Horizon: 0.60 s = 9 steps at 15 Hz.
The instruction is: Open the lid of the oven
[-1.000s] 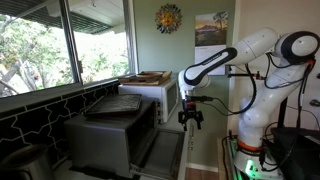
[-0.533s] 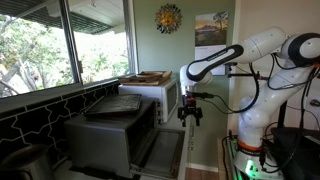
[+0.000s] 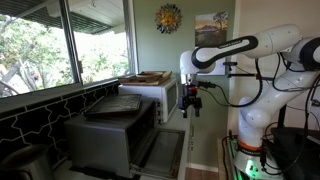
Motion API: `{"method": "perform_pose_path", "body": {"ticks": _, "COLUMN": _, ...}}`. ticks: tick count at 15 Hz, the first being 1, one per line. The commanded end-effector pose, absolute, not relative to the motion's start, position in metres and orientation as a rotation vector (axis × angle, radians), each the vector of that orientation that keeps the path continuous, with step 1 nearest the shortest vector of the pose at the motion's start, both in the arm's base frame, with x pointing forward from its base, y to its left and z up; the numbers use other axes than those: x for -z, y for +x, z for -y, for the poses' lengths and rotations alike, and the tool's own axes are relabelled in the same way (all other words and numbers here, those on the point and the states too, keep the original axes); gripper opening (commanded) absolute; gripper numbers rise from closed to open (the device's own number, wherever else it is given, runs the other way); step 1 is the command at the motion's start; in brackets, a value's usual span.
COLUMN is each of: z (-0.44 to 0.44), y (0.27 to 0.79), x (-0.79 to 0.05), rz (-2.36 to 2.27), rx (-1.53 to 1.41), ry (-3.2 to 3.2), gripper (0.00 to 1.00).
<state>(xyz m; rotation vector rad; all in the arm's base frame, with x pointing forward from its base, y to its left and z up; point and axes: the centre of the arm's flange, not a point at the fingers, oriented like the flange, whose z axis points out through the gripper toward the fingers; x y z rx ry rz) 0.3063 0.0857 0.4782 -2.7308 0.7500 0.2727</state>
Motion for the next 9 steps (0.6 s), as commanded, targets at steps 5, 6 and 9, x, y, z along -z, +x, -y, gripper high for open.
{"method": "perform_pose_path", "body": {"ticks": 5, "z": -0.134, "y": 0.319, "x": -0.54, "rz": -0.283, "rx": -0.055, "ry": -2.981, "gripper": 1.0}}
{"method": "perform_pose_path", "body": {"ticks": 6, "z": -0.141, "y": 0.319, "x": -0.547, "rz": -0.205, "rx": -0.042, "ry": -2.993, "gripper": 1.0}}
{"method": "perform_pose_path", "body": {"ticks": 9, "z": -0.156, "y": 0.324, "x": -0.565, "rz": 0.017, "rx": 0.011, "ry": -3.032, "gripper": 1.0}}
